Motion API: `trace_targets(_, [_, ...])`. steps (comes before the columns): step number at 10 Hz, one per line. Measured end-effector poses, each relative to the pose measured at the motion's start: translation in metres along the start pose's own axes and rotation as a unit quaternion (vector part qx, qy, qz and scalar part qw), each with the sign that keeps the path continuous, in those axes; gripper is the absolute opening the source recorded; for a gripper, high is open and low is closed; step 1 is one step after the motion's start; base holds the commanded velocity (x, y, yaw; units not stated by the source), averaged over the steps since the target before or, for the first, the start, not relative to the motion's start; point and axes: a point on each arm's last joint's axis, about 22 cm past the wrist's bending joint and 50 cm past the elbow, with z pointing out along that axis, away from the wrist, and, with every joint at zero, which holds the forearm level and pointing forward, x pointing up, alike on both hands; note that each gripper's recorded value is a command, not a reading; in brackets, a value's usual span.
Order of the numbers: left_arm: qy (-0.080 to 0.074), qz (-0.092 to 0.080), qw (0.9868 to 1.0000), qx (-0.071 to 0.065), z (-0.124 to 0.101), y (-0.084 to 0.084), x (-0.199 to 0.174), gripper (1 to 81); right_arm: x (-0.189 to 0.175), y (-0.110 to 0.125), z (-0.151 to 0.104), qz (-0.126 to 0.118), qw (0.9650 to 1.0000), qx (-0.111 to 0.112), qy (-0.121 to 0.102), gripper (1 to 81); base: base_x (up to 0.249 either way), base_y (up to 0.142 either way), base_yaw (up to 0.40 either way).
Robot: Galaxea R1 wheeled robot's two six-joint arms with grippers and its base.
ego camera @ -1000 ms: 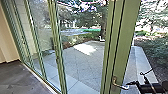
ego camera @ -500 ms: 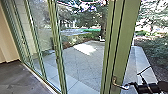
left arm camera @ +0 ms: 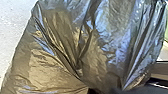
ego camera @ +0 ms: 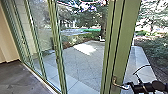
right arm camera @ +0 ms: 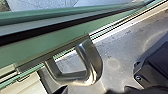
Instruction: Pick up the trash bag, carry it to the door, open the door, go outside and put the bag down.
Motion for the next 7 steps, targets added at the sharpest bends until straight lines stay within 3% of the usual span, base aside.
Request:
trace_targets(2, [0.000,-0.004,1.0000,0.001,0.000,-0.001,0.000,1.0,0.012,-0.004,0.007,0.017,0.9998,0.000,0.011,81.1,0.000,0.000,0.000])
trace_targets(7, [-0.001,-0.005,1.0000,0.003,-0.001,-0.005,-0.001,1.0,0.010,-0.012,0.034,0.029,0.9995,-0.015,0.006,81.1,0.000,0.000,0.000])
